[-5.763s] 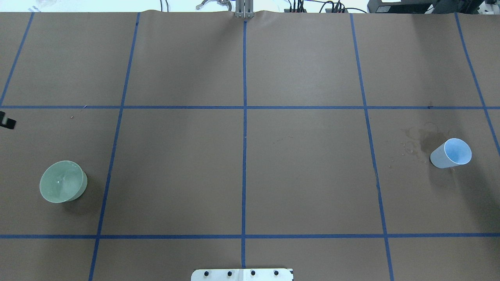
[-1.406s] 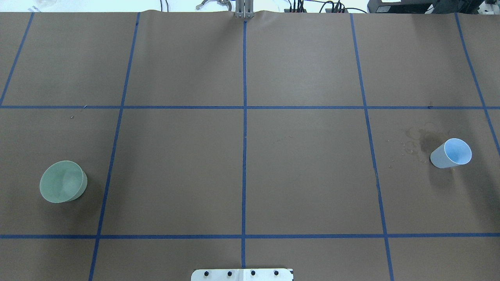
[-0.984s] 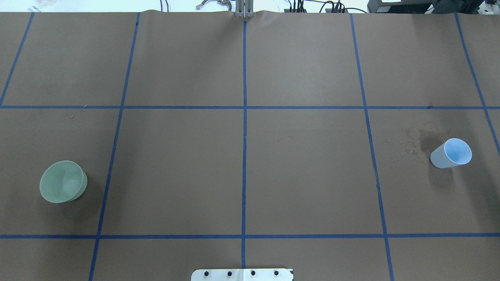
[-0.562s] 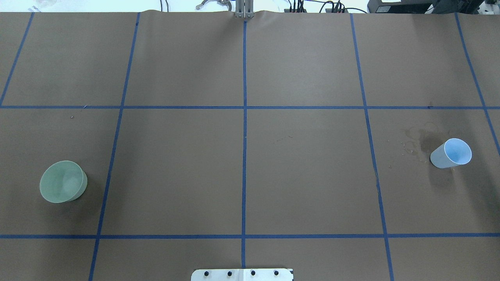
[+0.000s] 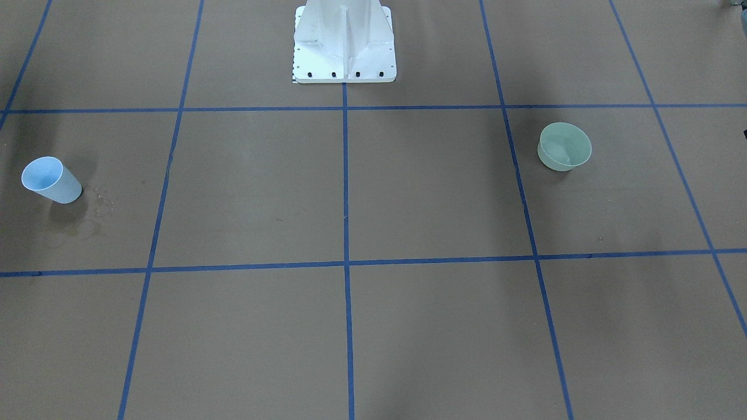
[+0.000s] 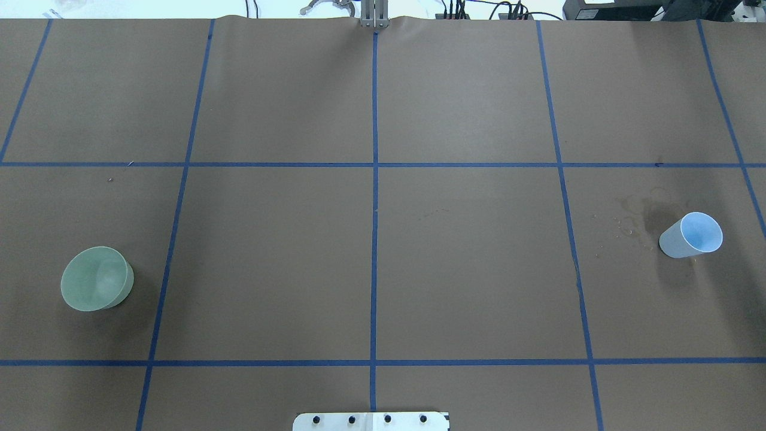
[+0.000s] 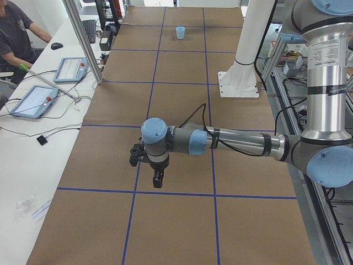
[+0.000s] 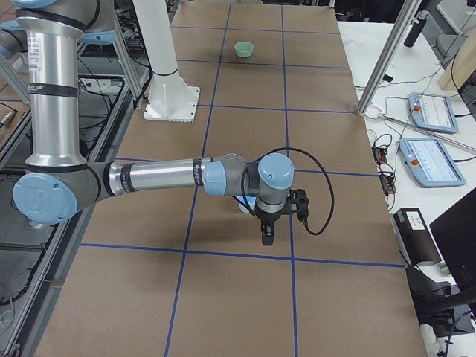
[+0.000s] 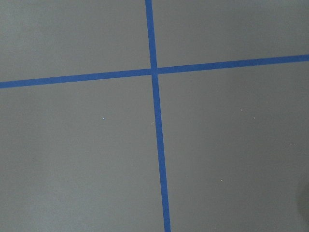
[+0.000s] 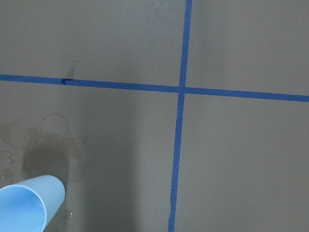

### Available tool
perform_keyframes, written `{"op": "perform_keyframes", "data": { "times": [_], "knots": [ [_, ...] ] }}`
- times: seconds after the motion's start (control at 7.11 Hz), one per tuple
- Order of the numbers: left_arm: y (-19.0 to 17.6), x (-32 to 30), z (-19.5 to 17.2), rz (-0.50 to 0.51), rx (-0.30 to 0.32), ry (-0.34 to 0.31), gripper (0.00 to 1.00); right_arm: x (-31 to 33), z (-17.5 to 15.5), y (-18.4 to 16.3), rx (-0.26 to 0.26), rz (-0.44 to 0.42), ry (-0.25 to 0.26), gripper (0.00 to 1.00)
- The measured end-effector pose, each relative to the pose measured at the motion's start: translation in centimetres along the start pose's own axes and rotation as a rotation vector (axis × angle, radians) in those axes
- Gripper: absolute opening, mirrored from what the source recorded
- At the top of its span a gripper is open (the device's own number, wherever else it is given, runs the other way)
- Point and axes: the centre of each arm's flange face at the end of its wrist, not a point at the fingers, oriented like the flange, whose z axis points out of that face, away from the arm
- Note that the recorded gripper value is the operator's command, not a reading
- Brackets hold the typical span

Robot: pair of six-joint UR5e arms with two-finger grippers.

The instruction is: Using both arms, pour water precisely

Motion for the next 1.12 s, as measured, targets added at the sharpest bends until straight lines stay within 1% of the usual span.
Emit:
{"op": "perform_keyframes", "data": {
  "times": [0.7,1.12],
  "knots": [
    [-0.43,0.1,-0.06,-0.008,0.002,0.002,1.0,-0.16,-0.07,-0.08,0.002,0.0,-0.003,0.99],
    [-0.6,0.25,-0.21,-0.047,0.004,0.003,1.0,-0.27,-0.21,-0.06,0.005,-0.003,-0.001,0.99]
  ]
}}
